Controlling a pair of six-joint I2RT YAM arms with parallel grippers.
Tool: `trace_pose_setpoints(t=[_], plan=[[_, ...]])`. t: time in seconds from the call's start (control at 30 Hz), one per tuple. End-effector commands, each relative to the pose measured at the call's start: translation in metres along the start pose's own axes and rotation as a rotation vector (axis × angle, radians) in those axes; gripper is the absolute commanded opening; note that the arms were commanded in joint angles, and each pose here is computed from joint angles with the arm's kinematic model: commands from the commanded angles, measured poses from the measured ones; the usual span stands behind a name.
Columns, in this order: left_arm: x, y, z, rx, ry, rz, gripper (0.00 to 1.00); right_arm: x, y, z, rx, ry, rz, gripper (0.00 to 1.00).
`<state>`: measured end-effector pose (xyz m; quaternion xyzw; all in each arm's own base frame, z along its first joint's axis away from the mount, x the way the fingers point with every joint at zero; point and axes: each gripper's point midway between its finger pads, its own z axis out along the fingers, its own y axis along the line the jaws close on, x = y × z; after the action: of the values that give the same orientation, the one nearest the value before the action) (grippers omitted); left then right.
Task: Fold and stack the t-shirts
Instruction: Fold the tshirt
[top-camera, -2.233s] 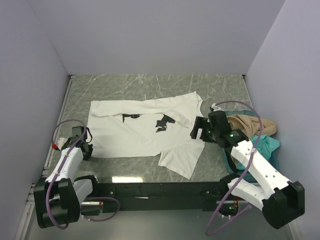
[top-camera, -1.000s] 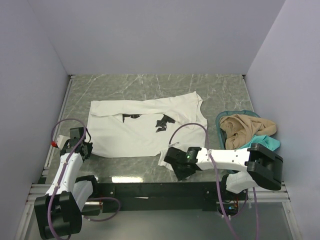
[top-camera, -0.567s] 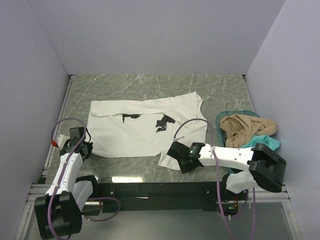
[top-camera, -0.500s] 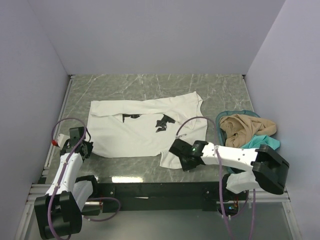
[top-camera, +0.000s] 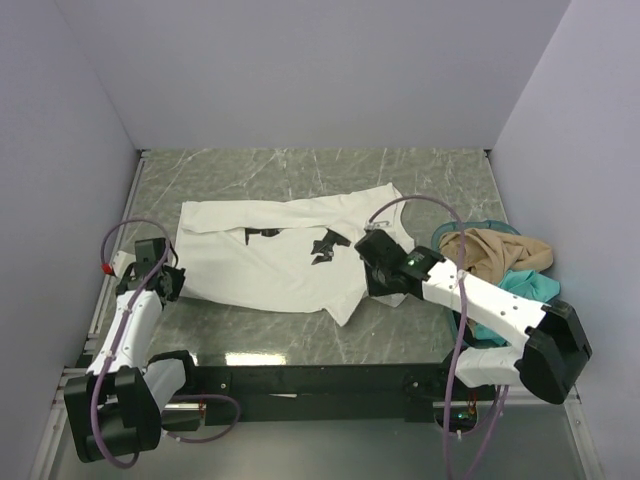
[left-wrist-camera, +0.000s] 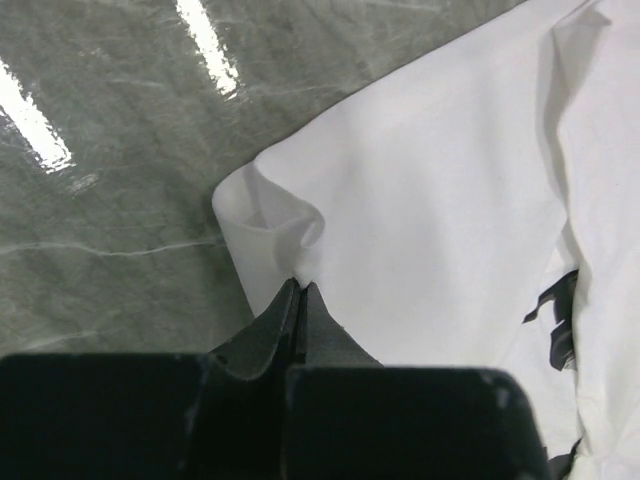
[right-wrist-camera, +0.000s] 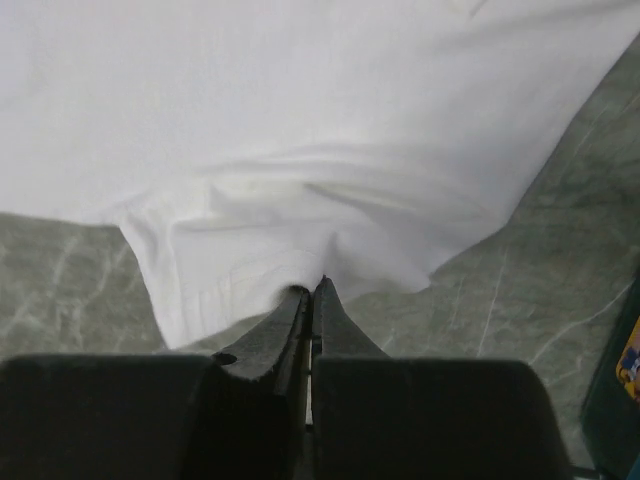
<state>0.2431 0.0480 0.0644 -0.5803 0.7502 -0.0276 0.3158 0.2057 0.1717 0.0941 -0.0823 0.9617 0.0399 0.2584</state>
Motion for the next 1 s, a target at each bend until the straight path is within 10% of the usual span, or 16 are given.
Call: trace_pose_setpoints(t=[0.0,0.97], plan=[[-0.019,-0.027,-0.007,0.058,-0.040,-0.021,0.01,-0.046,0.001,-0.006,-0.004,-0.093,0.018,0.00],[-0.052,-0.097,0.027,0.064,-0.060,0.001,0.01,-0.171,-0.037,0.032,0.101,-0.068,0.103,0.00]])
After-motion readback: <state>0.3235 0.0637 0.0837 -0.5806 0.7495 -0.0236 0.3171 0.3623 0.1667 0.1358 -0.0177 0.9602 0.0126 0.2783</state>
